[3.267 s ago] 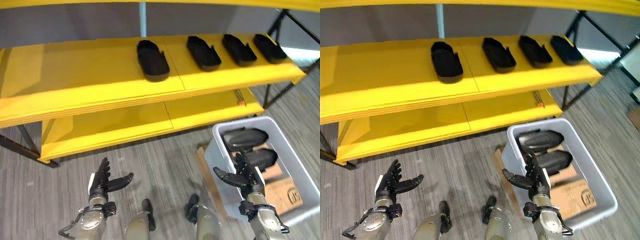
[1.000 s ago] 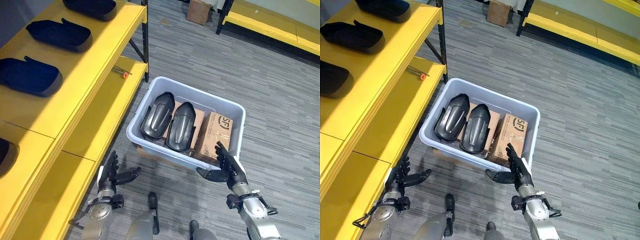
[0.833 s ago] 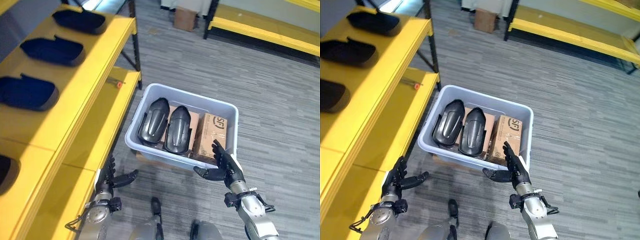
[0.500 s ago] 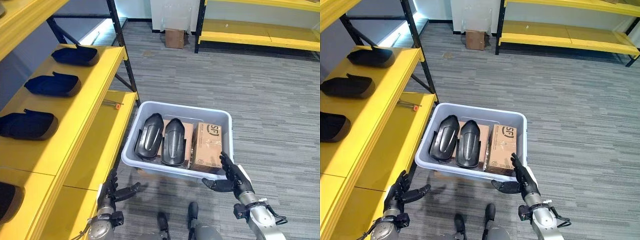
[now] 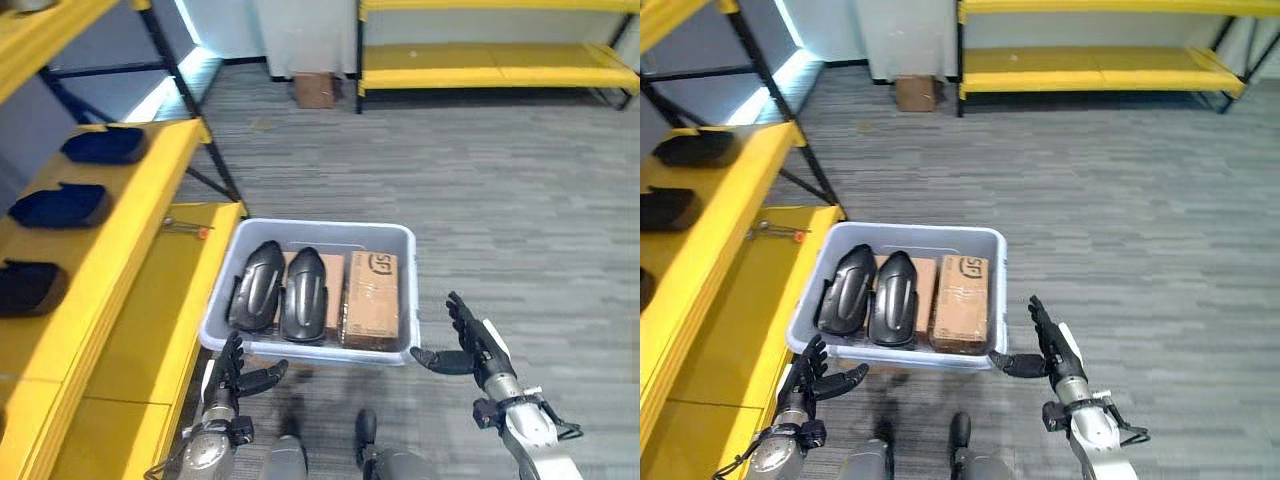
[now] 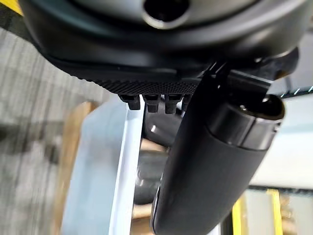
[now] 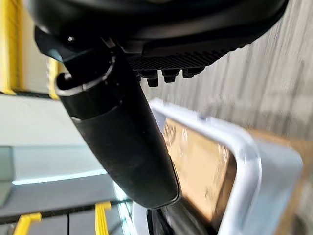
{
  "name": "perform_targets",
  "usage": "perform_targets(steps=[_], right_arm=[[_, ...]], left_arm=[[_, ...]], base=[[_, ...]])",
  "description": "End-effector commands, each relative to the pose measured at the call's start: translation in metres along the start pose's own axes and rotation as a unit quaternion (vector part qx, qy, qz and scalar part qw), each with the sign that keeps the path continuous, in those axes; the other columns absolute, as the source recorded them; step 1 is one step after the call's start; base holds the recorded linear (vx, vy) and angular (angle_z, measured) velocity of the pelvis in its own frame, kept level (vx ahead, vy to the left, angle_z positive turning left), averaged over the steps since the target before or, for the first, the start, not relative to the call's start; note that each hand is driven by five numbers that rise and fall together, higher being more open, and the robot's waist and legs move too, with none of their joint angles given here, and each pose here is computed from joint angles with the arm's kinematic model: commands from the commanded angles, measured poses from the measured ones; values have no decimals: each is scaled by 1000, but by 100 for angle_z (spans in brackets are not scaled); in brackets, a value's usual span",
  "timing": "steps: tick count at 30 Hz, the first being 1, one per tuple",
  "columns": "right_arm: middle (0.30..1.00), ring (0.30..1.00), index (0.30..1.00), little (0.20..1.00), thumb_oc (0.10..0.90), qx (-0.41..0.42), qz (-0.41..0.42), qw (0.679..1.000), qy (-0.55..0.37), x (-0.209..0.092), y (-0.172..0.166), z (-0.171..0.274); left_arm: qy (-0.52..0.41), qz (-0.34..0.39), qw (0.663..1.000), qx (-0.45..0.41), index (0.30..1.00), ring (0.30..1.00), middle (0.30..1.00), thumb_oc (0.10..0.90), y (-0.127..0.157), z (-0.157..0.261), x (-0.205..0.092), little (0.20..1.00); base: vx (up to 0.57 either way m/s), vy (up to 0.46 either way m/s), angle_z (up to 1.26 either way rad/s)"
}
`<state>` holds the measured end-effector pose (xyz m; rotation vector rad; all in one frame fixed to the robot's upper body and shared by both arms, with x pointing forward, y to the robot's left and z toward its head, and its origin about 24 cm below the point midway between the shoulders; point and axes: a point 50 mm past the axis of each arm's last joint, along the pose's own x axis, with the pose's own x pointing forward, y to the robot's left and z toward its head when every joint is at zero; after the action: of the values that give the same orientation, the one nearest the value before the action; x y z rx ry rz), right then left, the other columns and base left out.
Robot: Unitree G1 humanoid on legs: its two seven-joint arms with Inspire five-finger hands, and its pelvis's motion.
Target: Move parts from the plastic box to the shelf.
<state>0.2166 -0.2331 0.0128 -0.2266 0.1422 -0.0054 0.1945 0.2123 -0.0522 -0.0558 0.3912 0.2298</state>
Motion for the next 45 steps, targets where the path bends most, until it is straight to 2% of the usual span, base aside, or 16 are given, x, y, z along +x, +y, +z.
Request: perform_targets(steps=[1,13,21,24,25,26,33,45], right_arm=[[1000,1000,1000,1000,900,-12,-19,992,-122,3,-12,44],[1000,1000,1000,1000,900,-4,-20,994,-110,-2,-2,38],[1000,1000,1000,1000,900,-64,-31,987,-141,-2,-8,53],[1000,1000,1000,1000,900,-138,-47,974,-172,-3,-19,70],[1000,1000,1000,1000,900,-196,-61,958,-201,0,-29,86],[1000,1000,1000,1000,900,-196,-61,958,-201,0,-29,86],[1000,1000,1000,1000,900,-310,-70,904,-286,16,-38,141],[1000,1000,1000,1000,900,-391,-31,833,-391,48,-8,221]], left_arm=[[-131,-4,991,24,1000,1000,1000,900,12,55,2,1000],[-136,-6,989,49,1000,1000,1000,900,17,56,1,1000],[-147,8,987,59,1000,1000,1000,900,24,62,0,1000],[-153,16,986,60,1000,1000,1000,900,27,64,-2,1000],[-158,19,985,62,1000,1000,1000,900,30,67,-3,1000],[-158,19,985,62,1000,1000,1000,900,30,67,-3,1000],[-171,10,982,85,1000,1000,1000,900,31,77,-1,1000],[-218,-9,972,83,1000,1000,1000,900,13,105,7,1000]], base=[[62,209,-6],[53,237,-3],[16,136,-3],[9,75,4],[-1,42,10],[-17,25,10],[-30,-17,13],[-45,-39,8]])
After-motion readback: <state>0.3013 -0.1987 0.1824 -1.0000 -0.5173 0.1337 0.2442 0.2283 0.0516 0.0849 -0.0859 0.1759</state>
